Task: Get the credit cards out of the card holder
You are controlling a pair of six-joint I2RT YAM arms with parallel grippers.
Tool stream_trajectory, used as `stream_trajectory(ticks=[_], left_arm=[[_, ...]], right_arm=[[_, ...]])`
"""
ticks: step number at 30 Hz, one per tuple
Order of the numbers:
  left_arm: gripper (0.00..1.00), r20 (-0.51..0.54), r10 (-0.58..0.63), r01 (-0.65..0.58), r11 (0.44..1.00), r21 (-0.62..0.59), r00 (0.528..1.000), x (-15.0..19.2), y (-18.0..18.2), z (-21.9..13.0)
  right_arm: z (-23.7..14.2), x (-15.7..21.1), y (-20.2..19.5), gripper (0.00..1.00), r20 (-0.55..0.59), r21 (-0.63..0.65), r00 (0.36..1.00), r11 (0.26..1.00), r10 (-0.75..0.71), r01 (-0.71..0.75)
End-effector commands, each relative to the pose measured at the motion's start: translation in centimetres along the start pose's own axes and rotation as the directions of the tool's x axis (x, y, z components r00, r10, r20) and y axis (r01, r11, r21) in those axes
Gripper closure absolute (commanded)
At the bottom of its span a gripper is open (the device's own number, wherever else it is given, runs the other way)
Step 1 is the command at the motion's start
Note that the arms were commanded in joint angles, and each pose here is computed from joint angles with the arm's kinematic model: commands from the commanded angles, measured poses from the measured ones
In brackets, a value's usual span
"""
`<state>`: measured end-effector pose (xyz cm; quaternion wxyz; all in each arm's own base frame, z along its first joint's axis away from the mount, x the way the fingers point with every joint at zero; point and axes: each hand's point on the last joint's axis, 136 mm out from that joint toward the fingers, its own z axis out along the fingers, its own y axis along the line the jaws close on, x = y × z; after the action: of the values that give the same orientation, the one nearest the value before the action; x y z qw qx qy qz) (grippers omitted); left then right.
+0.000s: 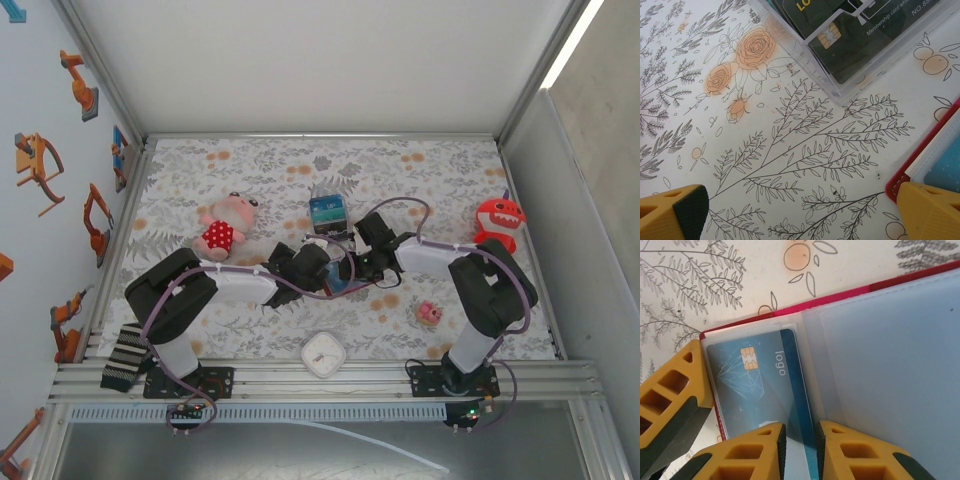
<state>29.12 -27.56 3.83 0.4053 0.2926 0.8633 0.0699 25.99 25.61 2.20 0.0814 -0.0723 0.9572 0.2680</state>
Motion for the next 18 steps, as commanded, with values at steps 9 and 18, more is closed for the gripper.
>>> stream_trajectory(ticks=[9, 18], left_arm=[[0.03, -0.054, 0.037, -0.041, 0.996, -0.085, 0.998, 0.6, 1.6, -0.6], [0.03, -0.071, 0.053, -0.06, 0.993, -0.099, 0.996, 0.9, 1.7, -0.7]], right_arm=[[-0.7, 1.9, 1.9, 0.81, -0.006, -0.18, 0.997, 0.98, 0.08, -0.079], [-1.1, 0.7, 2.9, 0.89, 0.041, -0.304, 0.99, 0.946, 0.133, -0.114]])
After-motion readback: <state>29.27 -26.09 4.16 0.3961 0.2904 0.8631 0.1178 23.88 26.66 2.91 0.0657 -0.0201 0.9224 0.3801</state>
